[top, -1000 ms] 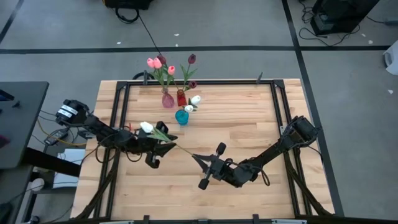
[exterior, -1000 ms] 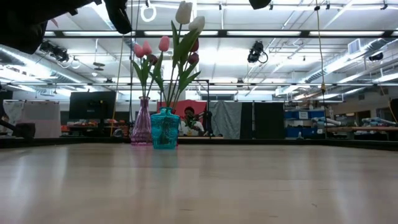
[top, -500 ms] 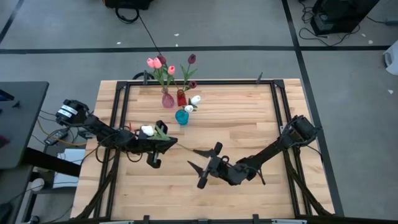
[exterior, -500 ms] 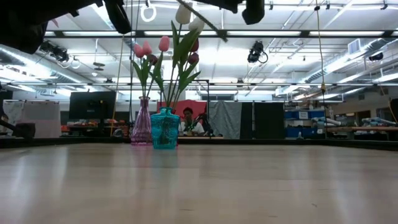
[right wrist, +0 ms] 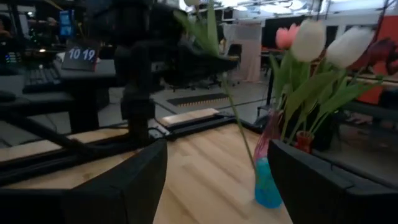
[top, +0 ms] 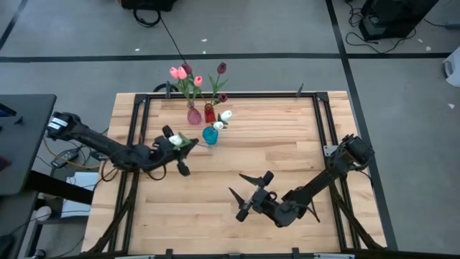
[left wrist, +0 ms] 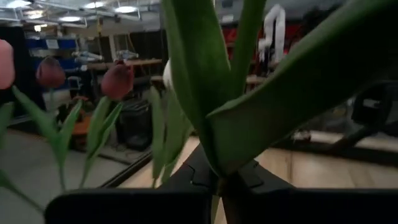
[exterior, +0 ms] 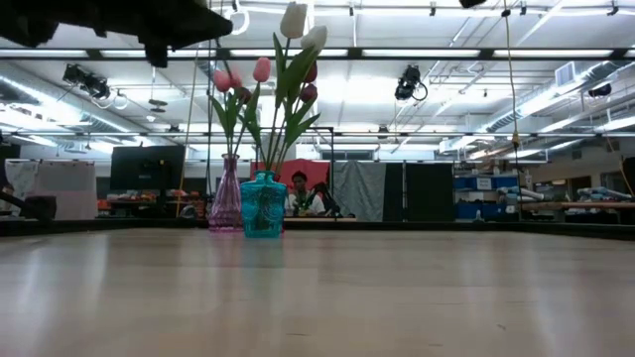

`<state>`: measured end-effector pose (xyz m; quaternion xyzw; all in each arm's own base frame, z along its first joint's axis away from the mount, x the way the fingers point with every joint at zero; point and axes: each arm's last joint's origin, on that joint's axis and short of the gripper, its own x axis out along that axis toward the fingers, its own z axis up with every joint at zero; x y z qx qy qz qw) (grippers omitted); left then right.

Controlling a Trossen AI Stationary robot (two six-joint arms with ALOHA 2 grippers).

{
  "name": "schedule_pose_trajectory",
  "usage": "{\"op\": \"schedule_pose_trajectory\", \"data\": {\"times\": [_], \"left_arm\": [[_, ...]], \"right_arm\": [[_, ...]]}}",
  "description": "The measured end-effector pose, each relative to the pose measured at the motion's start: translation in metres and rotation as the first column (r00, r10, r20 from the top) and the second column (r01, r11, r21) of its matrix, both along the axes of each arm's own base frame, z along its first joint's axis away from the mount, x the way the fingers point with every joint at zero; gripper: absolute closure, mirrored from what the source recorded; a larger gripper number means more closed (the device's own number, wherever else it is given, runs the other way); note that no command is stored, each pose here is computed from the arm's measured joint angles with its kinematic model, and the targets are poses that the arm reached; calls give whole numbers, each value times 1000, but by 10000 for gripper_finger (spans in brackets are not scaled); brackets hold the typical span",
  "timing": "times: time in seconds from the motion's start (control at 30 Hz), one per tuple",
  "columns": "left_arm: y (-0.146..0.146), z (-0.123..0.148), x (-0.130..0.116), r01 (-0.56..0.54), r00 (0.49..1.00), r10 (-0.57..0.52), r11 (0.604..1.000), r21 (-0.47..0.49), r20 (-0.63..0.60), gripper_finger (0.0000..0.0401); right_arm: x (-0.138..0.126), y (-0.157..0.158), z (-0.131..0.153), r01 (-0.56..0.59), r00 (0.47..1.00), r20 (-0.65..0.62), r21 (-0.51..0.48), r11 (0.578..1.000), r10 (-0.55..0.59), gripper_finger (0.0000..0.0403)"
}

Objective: Sort flowers into vase by color
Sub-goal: Put the white flower into the blue vase

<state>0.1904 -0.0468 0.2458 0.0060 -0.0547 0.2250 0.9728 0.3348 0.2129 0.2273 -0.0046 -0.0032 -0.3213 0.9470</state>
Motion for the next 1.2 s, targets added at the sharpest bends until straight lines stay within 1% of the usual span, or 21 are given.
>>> {"op": "schedule_pose_trajectory", "data": {"times": [0.13,0.3,0.37,0.47,0.6,0.83,1.07,1.2], "left_arm": [[4,13,-10,-12,997,11,1000,-14,-72,381],[9,27,-22,-14,999,13,999,-41,-30,381],[10,29,-23,-25,999,25,1000,-6,-36,381],[15,30,-22,-57,998,58,998,32,-40,381],[26,30,-20,-92,995,94,995,41,-43,381],[42,30,-17,-93,995,95,994,50,-35,380],[53,27,-13,-69,997,69,997,18,-28,380],[59,17,-5,-71,995,71,997,4,-74,380]], "right_arm": [[0,0,-8,-1,1000,-14,28,1000,1,125],[1,-1,-12,-10,1000,-17,53,999,11,133],[2,-2,-12,-33,999,-14,62,998,34,135],[5,-4,-12,-63,998,-10,73,995,64,135],[8,-7,-12,-96,995,0,95,991,96,135],[11,-12,-12,-109,994,0,101,989,110,135],[13,-14,-12,-121,993,-1,103,987,122,135],[13,-14,-12,-123,992,0,104,987,123,135]]}}
